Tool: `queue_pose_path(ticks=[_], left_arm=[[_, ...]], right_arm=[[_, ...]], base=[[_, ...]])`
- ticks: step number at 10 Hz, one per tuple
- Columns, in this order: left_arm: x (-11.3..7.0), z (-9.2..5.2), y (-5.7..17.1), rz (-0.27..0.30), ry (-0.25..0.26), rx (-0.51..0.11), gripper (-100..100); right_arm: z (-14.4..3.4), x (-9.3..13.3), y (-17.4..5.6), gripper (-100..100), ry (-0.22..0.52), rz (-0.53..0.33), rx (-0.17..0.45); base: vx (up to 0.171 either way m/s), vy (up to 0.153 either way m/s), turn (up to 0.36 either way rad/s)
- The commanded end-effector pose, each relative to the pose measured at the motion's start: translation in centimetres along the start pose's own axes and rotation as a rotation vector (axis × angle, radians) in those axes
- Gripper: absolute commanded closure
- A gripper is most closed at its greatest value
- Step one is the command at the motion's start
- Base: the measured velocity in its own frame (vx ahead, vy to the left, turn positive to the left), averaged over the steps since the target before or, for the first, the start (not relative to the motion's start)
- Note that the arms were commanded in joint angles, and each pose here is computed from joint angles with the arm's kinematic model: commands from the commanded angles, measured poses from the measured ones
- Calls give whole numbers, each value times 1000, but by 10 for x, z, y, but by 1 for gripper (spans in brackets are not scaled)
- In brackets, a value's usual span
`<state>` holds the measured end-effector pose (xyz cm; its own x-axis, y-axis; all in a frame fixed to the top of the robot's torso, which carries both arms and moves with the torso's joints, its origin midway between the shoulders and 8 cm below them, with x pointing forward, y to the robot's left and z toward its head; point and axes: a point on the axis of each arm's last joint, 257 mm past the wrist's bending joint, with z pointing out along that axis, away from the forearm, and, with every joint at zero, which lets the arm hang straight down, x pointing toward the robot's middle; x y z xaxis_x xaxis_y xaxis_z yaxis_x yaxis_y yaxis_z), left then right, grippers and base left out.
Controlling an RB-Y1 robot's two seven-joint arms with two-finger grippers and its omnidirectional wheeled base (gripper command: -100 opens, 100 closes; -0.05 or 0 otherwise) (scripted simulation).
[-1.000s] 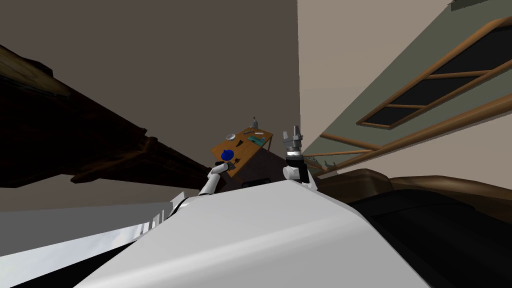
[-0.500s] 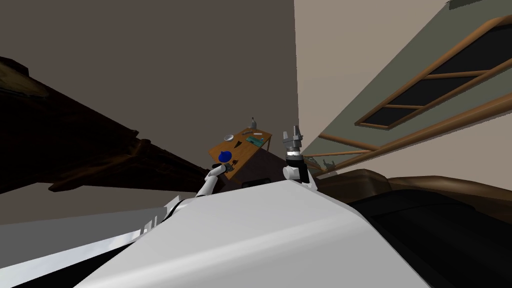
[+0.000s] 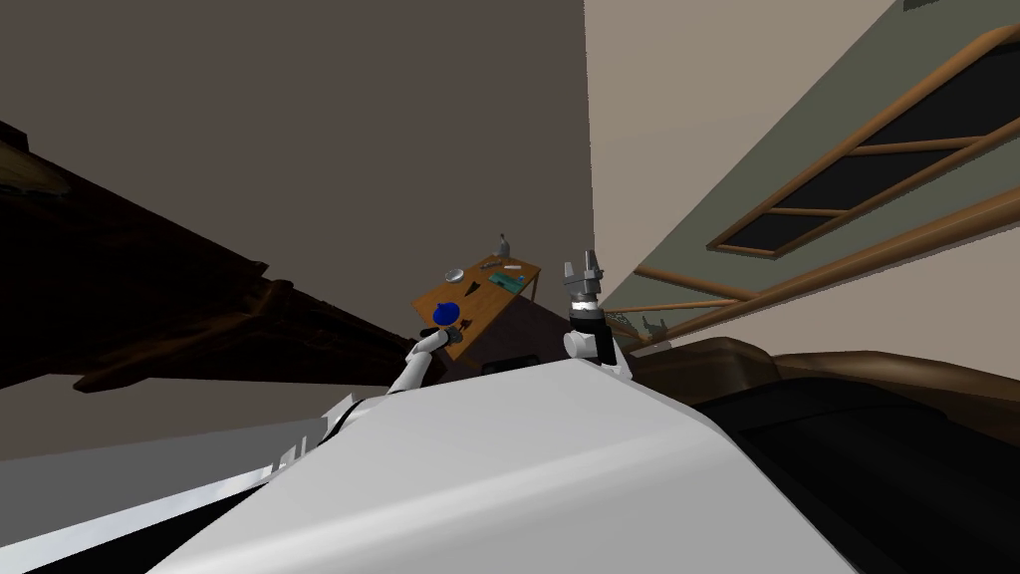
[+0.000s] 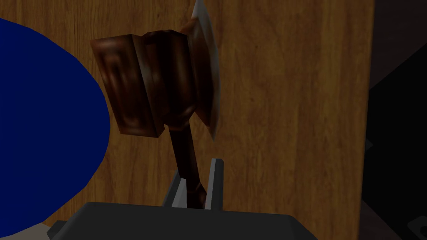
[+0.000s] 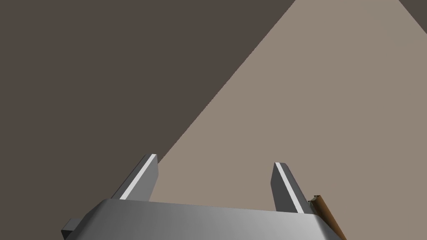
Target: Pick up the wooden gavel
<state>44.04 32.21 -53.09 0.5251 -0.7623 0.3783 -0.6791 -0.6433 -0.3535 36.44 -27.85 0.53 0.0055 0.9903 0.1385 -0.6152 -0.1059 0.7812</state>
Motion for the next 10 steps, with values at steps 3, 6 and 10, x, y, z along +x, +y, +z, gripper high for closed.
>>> queue_pose_path(ticks=[3,6,10], left_arm=[[0,0,-1,0,0,1,100],[20,0,1,10,5,-4,100],[43,-1,4,18,8,-6,100]], right_arm=[[0,0,0,0,0,0,0],[0,0,0,0,0,0,0],[0,0,0,0,0,0,0]], base=[[0,0,0],[-34,35,32],[-35,44,24]])
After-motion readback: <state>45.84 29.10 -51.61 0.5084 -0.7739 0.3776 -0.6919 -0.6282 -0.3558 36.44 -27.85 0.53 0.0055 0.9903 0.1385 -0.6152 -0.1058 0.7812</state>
